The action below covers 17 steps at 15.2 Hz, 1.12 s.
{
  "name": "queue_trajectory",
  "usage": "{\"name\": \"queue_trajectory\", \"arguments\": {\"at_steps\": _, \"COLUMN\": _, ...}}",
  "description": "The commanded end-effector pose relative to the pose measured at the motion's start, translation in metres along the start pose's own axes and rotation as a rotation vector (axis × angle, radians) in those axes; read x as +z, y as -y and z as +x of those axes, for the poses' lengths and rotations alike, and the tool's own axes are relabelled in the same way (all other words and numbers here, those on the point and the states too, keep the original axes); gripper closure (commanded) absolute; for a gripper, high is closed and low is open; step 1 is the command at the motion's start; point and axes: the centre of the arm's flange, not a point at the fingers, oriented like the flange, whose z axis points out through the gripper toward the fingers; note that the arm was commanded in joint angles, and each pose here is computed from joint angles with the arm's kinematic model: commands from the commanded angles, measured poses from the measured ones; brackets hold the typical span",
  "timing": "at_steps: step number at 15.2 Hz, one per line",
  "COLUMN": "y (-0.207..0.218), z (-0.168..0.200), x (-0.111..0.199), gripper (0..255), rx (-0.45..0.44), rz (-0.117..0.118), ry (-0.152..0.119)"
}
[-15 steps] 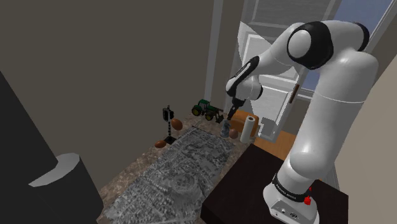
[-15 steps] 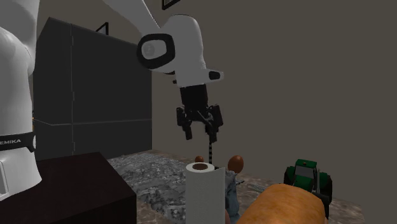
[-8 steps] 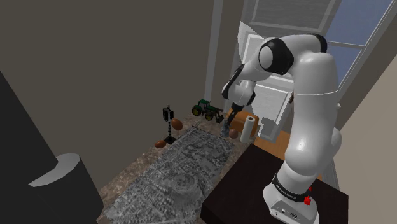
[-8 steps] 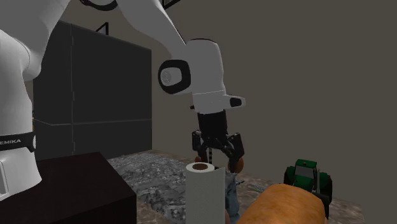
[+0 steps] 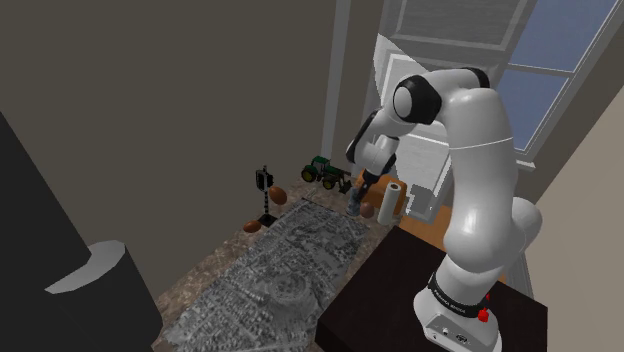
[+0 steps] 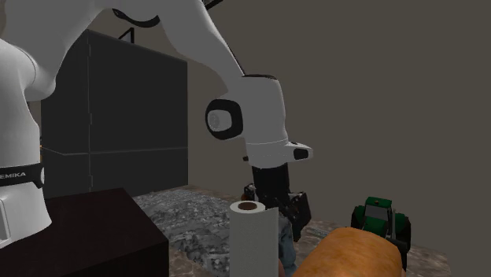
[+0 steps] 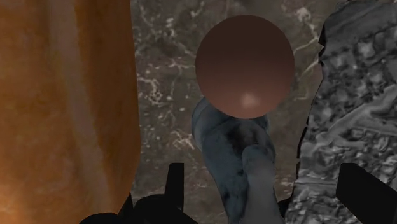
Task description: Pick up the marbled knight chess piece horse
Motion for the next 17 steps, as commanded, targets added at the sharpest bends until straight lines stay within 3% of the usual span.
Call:
{"name": "queue_trajectory", "arguments": {"at_steps": 1, "y": -0.001, "z": -0.003, "x": 0.013, "gripper": 0, "rx": 0.0, "rz": 0.0, "ry": 0.0}}
{"name": "queue_trajectory", "arguments": {"at_steps": 3, "y": -0.001, "z": -0.003, "x": 0.013, "gripper": 0, "rx": 0.0, "rz": 0.0, "ry": 0.0}}
{"name": "queue_trajectory", "arguments": {"at_steps": 4, "y": -0.001, "z": -0.002, "x": 0.013, "gripper": 255, "rx": 0.0, "rz": 0.0, "ry": 0.0}}
{"name": "queue_trajectory", "arguments": {"at_steps": 13, "y": -0.001, "z": -0.003, "x": 0.013, "gripper": 255, "rx": 0.0, "rz": 0.0, "ry": 0.0}}
{"name": "queue_trajectory", "arguments": {"at_steps": 17, "y": -0.001, "z": 0.001, "x": -0.008, "gripper": 255, "rx": 0.0, "rz": 0.0, "ry": 0.0}}
